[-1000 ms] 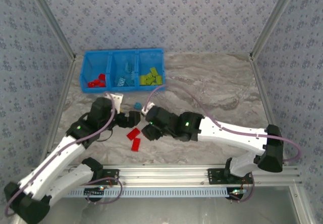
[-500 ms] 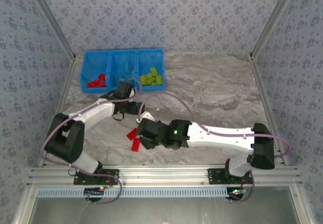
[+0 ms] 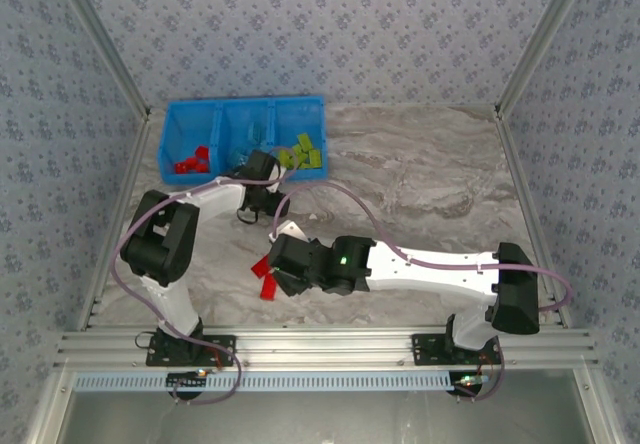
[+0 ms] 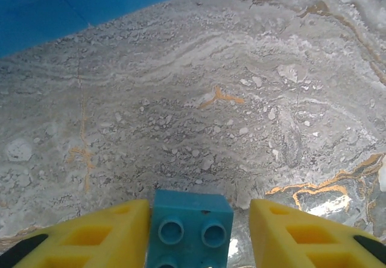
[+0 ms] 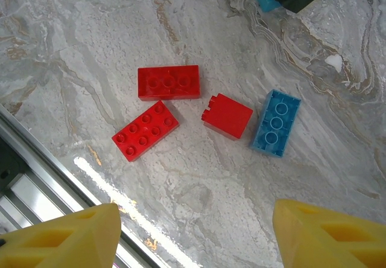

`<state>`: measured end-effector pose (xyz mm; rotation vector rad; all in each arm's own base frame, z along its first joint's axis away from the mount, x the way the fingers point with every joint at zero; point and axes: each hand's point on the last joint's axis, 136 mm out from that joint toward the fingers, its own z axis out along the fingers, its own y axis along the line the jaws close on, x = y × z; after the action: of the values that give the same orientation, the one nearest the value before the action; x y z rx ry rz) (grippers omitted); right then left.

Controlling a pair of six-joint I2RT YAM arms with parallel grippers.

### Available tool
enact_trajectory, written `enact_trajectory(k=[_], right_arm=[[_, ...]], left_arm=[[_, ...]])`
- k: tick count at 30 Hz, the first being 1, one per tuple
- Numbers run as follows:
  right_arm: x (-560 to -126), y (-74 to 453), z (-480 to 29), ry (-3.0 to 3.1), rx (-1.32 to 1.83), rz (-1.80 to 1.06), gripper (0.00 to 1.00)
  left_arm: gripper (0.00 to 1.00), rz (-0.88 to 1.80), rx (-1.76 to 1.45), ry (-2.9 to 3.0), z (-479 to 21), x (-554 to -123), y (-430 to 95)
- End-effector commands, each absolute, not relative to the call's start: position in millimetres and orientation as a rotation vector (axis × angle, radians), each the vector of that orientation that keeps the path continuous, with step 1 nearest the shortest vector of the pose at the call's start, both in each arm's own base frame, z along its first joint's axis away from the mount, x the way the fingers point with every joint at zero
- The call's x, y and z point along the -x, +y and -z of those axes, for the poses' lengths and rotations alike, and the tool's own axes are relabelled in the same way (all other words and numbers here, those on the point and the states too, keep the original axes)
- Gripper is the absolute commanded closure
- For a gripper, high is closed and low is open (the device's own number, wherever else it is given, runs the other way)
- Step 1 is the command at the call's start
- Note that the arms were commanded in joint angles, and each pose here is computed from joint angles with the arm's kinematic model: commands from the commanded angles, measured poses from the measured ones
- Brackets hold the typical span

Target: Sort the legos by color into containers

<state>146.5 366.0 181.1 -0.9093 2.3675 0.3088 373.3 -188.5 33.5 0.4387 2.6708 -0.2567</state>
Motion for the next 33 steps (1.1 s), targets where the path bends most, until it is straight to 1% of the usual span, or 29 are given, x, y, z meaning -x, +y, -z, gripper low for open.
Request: enact_trajectory(k=[1,5,6,7,8,9,10,14,16,19,22,24,27,30,32,33], right_arm=[[-152,362,-197,2.349,0.854,-0.314,0.30],[-152,362,-198,2.345,0.851,-0.318,0.30],[-152,362,-198,2.346,0.848,-0.318,0.30],[-152,361,-198,2.347,0.846,-0.317,0.30],[-153,361,-197,2.347,0.843,-0.315,0.30],[-153,360,-198,2.348,0.839,-0.315,0.30],[-153,359,-199,2.347,0.835,-0.316,0.30],[-155,356,-208,2.321,0.803,-0.338,0.29],[-160,348,-216,2.293,0.752,-0.332,0.21],[-168,337,-227,2.250,0.679,-0.324,0.15],[-175,327,-236,2.217,0.618,-0.326,0.11],[-178,322,-238,2.212,0.589,-0.329,0.08],[-179,317,-236,2.218,0.561,-0.333,0.04],[-179,314,-234,2.230,0.552,-0.341,0.00],[-179,312,-232,2.239,0.551,-0.332,0.00],[-178,310,-231,2.243,0.553,-0.324,0.00]], left_arm=[[0.54,0.264,-0.438,2.693,-24,-368,-186],[0.51,0.235,-0.432,2.720,-13,-364,-181],[0.53,0.235,-0.432,2.720,-13,-363,-181],[0.59,0.239,-0.430,2.721,-14,-362,-181],[0.70,0.251,-0.429,2.717,-16,-361,-182],[0.74,0.269,-0.428,2.706,-22,-361,-184],[0.74,0.288,-0.423,2.688,-30,-360,-185],[0.73,0.341,-0.393,2.575,-83,-357,-187],[0.72,0.338,-0.362,2.481,-123,-358,-181],[0.72,0.279,-0.278,2.351,-174,-368,-163],[0.72,0.205,-0.160,2.244,-207,-392,-136],[0.72,0.180,-0.090,2.207,-212,-414,-119],[0.72,0.185,-0.013,2.226,-203,-451,-102],[0.70,0.211,-0.015,2.296,-186,-485,-105],[0.67,0.204,-0.029,2.327,-175,-502,-107],[0.63,0.205,-0.035,2.335,-172,-509,-108]])
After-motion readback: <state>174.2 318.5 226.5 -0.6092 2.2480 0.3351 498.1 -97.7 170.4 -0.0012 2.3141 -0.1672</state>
